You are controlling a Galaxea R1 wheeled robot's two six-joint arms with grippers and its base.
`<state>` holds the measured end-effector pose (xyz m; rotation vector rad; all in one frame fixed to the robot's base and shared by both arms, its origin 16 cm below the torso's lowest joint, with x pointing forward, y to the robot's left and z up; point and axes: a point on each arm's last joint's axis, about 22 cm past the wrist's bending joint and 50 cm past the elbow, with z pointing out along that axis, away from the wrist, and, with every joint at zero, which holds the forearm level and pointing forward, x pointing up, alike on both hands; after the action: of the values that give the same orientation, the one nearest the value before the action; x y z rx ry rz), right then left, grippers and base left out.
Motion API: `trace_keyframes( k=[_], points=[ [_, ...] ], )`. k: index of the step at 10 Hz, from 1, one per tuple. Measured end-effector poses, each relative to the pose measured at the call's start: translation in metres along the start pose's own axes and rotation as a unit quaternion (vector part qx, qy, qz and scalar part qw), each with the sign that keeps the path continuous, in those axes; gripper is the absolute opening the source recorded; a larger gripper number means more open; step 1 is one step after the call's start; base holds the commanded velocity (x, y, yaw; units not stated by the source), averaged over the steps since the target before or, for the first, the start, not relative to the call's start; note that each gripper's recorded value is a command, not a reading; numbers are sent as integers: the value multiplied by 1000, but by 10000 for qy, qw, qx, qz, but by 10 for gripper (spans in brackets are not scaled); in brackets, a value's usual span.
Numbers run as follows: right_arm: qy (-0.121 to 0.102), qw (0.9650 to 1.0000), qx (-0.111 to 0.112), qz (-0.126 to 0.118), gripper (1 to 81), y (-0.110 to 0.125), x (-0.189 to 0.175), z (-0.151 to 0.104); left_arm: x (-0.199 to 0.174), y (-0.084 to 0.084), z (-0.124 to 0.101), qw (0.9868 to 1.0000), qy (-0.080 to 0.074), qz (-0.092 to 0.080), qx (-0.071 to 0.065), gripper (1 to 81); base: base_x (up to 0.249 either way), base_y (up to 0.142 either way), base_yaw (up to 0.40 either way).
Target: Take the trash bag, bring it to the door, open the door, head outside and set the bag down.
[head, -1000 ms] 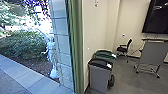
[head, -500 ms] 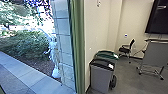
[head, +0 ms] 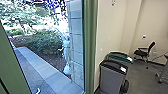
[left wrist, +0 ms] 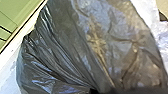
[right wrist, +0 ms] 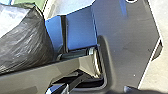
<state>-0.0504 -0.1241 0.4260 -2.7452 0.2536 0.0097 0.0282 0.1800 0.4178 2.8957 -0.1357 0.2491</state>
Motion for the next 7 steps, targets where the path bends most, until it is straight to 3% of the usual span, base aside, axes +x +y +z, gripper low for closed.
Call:
trace_keyframes(
  k=[7],
  points=[
    [-2, 10000, 1, 5, 811, 0, 0, 0, 1, -2, 0, 10000, 6, 3, 15, 10, 0, 0, 347]
  ],
)
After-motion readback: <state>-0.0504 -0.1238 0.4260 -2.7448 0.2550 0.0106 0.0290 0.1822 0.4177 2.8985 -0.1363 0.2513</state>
